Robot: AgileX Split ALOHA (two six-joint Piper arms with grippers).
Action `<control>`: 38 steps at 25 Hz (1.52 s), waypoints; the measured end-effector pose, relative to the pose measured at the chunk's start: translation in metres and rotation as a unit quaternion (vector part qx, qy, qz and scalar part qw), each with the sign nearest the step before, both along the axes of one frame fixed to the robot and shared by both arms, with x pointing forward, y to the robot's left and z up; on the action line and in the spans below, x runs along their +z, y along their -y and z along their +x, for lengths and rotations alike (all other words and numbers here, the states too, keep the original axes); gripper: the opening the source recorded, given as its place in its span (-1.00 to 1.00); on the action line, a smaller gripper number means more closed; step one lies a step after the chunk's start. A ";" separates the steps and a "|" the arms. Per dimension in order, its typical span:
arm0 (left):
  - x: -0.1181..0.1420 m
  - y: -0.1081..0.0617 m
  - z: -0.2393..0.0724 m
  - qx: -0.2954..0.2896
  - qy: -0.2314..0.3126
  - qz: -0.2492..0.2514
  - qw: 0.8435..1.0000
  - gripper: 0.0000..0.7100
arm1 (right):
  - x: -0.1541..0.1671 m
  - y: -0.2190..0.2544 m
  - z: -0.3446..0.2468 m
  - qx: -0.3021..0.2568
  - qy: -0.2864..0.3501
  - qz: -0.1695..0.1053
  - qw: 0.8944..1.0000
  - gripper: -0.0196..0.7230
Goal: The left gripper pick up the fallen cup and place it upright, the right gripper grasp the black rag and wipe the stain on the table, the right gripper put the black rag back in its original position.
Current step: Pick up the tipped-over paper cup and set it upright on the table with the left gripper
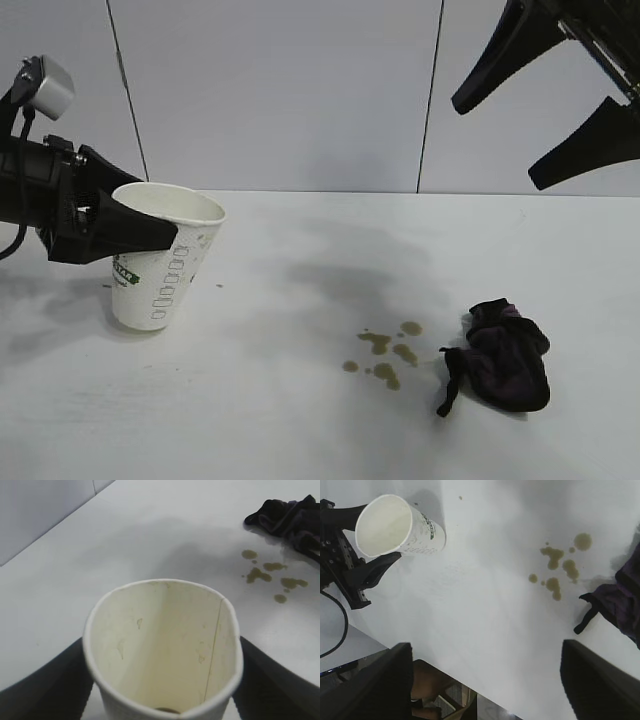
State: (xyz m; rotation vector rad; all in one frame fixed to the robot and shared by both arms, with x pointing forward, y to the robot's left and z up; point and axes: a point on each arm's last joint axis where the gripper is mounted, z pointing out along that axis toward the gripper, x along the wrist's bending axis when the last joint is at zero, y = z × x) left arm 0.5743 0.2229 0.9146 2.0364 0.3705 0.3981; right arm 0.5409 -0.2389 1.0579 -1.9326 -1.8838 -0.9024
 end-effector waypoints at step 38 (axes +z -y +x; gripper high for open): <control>0.002 -0.044 -0.007 0.031 -0.081 0.019 0.996 0.70 | 0.000 0.001 0.002 -0.008 0.010 -0.004 1.000 0.55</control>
